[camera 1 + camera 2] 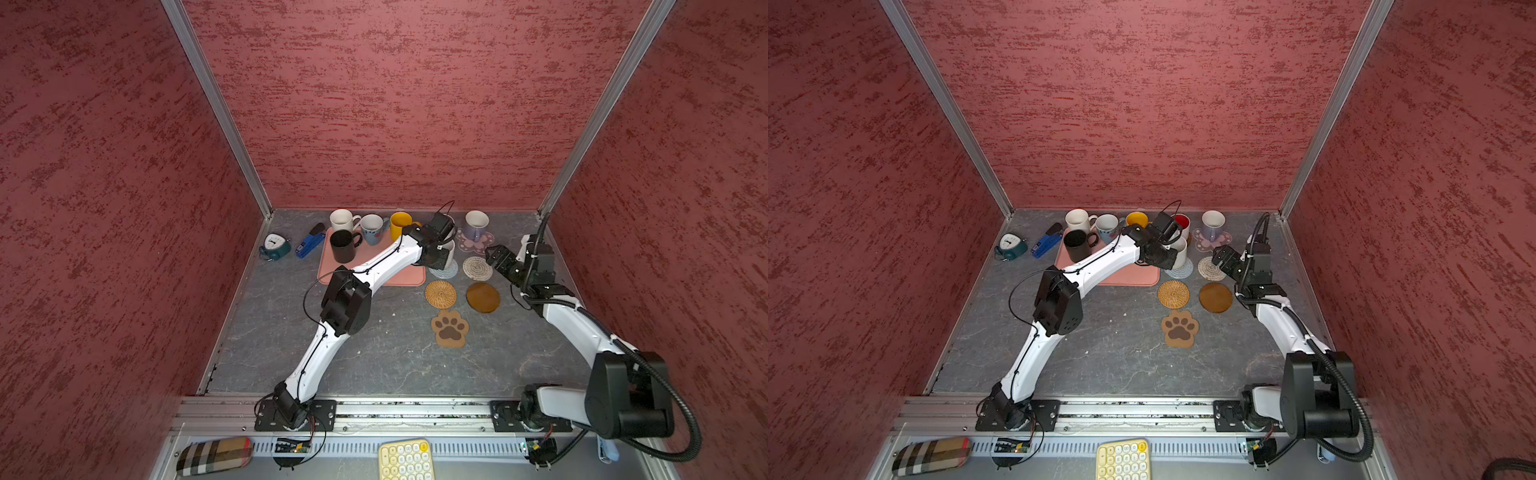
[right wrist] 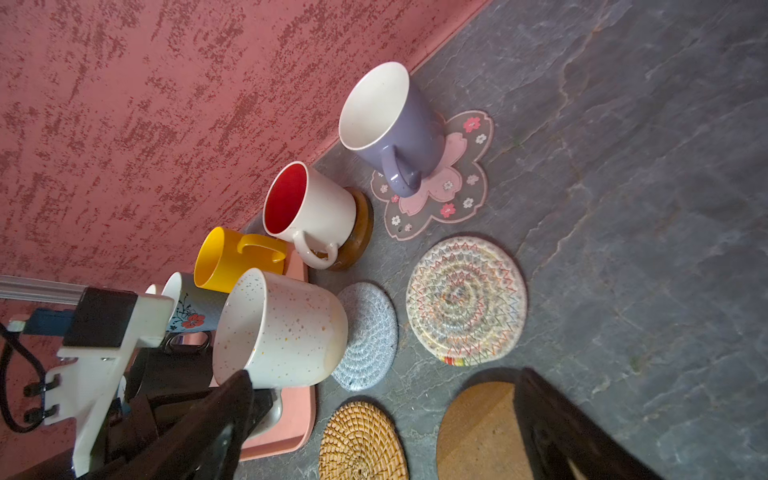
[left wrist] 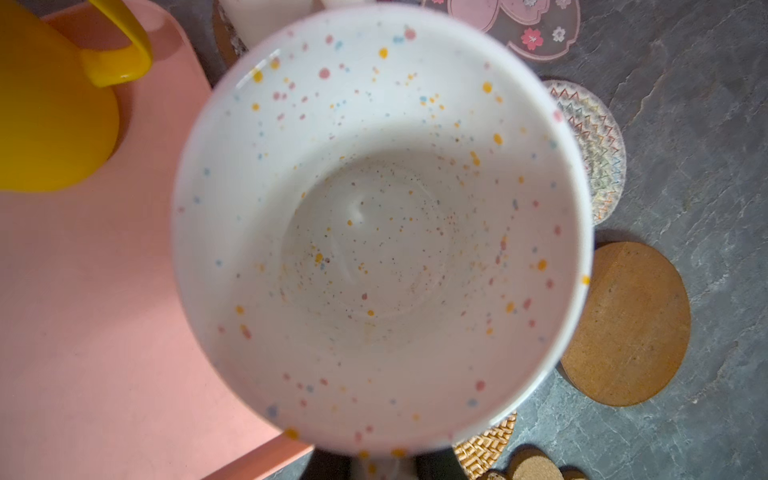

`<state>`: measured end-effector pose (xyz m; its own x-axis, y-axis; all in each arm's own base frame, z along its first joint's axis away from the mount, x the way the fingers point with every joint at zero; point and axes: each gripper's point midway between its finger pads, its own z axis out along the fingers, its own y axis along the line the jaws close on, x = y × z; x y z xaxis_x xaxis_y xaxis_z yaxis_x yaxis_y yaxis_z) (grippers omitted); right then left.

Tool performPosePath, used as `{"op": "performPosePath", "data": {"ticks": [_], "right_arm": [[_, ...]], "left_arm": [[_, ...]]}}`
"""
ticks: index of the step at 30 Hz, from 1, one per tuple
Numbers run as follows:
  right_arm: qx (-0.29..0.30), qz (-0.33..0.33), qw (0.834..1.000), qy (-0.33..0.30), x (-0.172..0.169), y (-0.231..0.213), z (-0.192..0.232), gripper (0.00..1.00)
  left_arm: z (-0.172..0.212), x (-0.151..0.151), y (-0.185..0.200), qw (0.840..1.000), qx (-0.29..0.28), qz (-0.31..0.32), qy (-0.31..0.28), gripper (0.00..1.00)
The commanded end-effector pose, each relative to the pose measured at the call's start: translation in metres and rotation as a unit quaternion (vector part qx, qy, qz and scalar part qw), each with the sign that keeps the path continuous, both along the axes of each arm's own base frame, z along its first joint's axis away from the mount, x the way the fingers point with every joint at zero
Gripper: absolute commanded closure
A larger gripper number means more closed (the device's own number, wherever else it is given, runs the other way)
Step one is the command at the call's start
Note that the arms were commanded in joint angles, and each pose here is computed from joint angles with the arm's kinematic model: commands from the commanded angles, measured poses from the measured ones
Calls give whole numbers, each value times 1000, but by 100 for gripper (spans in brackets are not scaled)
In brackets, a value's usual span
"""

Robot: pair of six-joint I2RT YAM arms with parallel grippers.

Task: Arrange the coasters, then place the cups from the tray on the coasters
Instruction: 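Lift the white speckled mug by its rim with the left gripper toward the coasters, then lower the speckled mug onto the light blue woven coaster with the left gripper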

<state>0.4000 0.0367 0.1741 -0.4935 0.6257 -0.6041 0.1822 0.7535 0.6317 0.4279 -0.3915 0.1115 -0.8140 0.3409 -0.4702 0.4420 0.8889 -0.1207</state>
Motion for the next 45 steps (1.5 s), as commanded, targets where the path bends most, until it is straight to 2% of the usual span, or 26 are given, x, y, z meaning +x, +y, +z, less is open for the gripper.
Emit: {"op": "performPosePath", "data": {"ticks": [1, 15, 39, 45], "right_arm": [[8, 4, 1000, -27, 6, 1, 14, 2], [11, 6, 1000, -27, 4, 1, 9, 2], [13, 8, 1000, -26, 3, 2, 8, 2], [13, 7, 1000, -25, 3, 2, 6, 2]], "left_arm": [[27, 15, -20, 998, -38, -9, -45, 100], [9, 12, -27, 999, -38, -8, -31, 100], [39, 17, -36, 996, -57, -3, -66, 100], [28, 14, -37, 997, -51, -4, -56, 100]]}}
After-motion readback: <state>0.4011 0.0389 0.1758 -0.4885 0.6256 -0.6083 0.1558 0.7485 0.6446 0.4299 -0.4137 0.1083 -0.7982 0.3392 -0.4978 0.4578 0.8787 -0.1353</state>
